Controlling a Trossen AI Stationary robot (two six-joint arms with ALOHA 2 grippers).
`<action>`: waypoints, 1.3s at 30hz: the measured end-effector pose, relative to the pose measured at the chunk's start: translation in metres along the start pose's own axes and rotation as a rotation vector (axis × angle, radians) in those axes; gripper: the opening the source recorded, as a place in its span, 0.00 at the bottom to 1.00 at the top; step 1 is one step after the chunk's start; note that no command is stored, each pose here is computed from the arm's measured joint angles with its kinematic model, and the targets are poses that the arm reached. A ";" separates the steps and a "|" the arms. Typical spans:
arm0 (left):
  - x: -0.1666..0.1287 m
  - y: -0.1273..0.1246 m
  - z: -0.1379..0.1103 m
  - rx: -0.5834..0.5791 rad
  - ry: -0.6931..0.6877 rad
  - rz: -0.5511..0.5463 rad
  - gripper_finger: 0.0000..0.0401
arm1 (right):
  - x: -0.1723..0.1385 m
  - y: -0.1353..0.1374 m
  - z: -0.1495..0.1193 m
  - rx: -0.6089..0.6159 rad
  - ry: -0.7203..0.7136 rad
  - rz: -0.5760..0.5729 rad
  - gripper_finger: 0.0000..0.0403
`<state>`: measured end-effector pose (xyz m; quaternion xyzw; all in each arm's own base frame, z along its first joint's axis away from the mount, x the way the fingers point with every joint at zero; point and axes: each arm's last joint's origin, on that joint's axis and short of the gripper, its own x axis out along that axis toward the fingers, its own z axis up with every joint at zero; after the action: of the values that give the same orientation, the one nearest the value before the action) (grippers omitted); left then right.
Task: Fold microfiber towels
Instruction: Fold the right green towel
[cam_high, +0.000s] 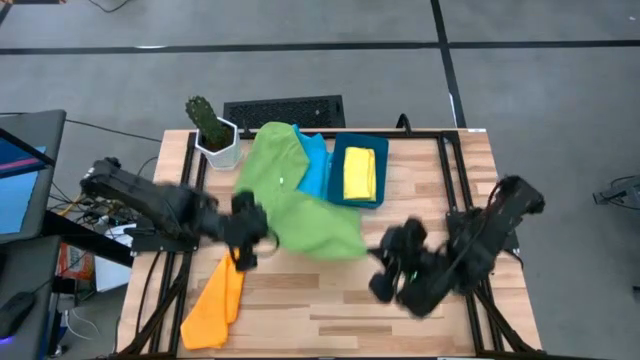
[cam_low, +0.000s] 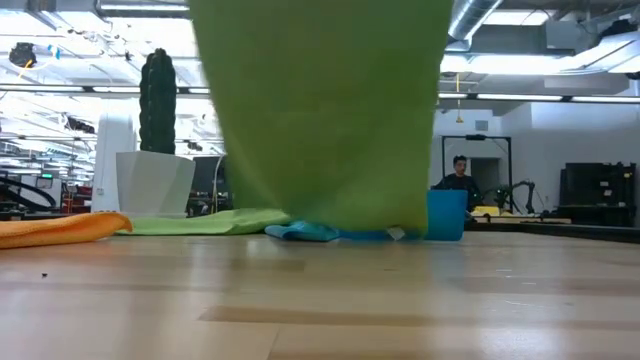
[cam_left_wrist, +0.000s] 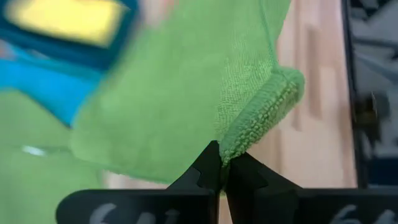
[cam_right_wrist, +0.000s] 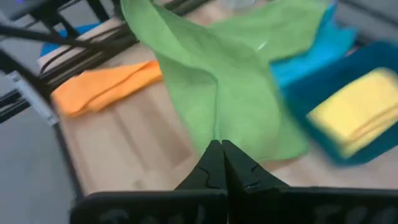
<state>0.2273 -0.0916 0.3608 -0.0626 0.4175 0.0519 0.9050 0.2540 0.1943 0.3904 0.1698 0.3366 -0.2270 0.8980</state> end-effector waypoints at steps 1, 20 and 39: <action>0.008 -0.008 -0.010 0.004 0.024 -0.021 0.00 | 0.004 0.011 -0.009 0.020 0.010 0.016 0.01; 0.085 -0.052 -0.144 -0.247 0.140 -0.194 0.02 | 0.069 0.081 -0.083 0.240 0.347 0.103 0.01; 0.117 0.013 -0.101 -0.132 0.049 0.031 0.02 | 0.153 0.006 -0.094 -0.007 0.663 -0.255 0.01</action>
<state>0.2253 -0.0893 0.2057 -0.1169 0.4362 0.0919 0.8875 0.3102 0.1974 0.2200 0.1878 0.6290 -0.2685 0.7050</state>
